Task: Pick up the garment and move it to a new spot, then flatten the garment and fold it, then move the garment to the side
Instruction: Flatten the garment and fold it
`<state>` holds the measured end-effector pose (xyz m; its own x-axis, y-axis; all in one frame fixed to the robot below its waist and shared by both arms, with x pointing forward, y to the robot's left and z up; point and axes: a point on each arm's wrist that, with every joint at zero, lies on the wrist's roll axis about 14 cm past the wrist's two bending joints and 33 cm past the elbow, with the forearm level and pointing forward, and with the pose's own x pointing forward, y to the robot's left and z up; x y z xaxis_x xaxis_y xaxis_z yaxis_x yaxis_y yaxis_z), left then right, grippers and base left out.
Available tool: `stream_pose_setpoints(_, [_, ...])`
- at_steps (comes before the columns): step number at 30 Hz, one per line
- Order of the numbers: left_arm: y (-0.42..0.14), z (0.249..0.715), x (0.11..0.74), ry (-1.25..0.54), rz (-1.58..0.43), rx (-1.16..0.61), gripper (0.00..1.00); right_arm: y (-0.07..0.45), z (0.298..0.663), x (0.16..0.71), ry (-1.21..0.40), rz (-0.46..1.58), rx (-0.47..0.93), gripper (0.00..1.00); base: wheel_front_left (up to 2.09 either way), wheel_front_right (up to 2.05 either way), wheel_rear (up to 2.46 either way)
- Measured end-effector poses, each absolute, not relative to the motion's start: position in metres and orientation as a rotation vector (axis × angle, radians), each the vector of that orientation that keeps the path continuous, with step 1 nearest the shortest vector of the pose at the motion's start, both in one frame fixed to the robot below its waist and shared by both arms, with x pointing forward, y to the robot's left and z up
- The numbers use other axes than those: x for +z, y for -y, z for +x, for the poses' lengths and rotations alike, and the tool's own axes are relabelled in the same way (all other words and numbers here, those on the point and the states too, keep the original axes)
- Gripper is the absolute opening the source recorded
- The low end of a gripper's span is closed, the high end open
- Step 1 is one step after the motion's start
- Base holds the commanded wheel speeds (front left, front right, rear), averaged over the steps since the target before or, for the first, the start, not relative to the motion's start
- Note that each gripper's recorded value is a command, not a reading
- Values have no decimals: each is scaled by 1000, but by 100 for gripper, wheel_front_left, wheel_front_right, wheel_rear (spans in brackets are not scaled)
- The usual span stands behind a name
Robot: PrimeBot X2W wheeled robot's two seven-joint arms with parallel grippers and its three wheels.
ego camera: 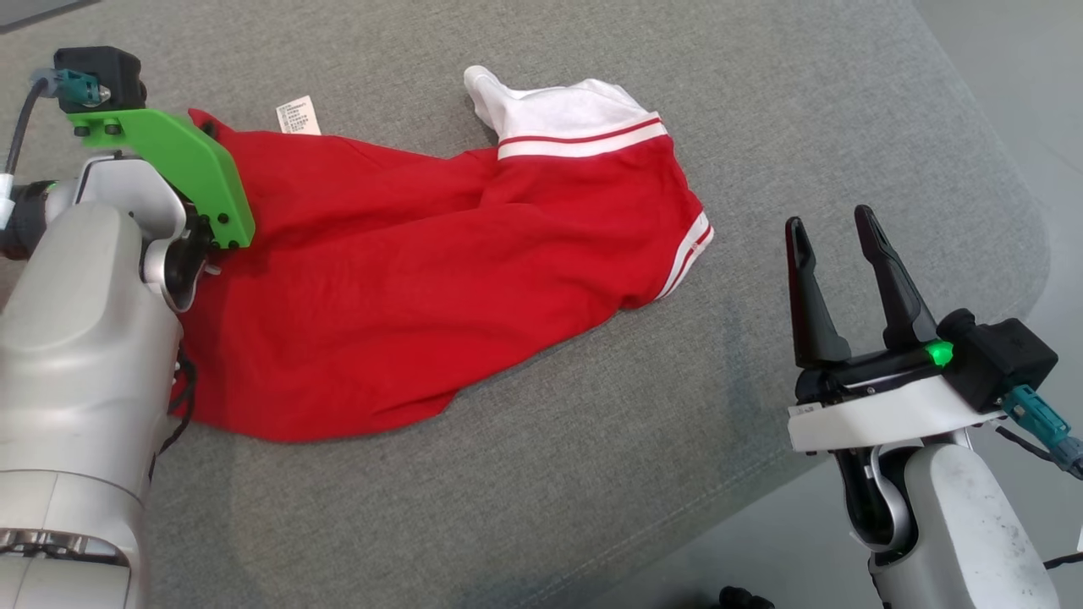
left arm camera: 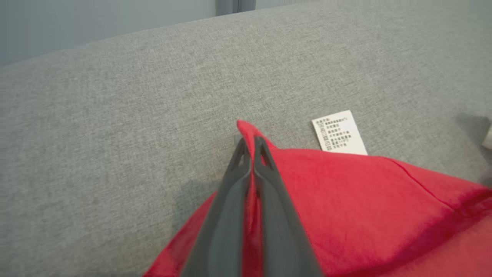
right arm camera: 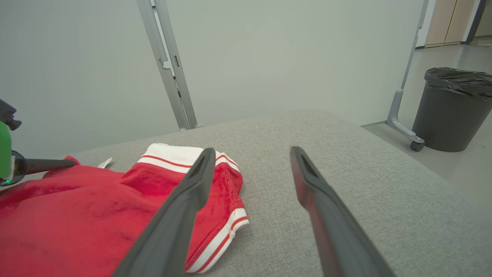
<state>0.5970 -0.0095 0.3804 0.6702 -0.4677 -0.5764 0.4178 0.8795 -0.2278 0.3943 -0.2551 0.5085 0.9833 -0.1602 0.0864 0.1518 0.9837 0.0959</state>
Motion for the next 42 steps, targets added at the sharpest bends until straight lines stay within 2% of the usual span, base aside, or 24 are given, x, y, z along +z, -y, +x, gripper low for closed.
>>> stream_pose_setpoints(7, [14, 594, 410, -567, -116, -525, 0, 244, 398, 513, 109, 95, -121, 100, 0, 0, 0])
stream_pose_setpoints(11, [13, 591, 446, -429, -155, -532, 0, 235, 399, 518, 125, 100, -95, 100, 0, 0, 0])
stream_pose_setpoints(17, [0, 563, 463, -339, -178, -531, 0, 221, 395, 521, 132, 109, -55, 100, 0, 0, 0])
stream_pose_setpoints(28, [-59, 493, 503, -166, -217, -488, 0, 197, 384, 535, 174, 129, 21, 100, 0, 0, 0])
stream_pose_setpoints(34, [-81, 443, 515, -139, -256, -438, 0, 183, 385, 541, 191, 134, 71, 100, 0, 0, 0])
stream_pose_setpoints(42, [-92, 393, 498, -225, -290, -397, 0, 178, 386, 544, 198, 125, 97, 100, 0, 0, 0])
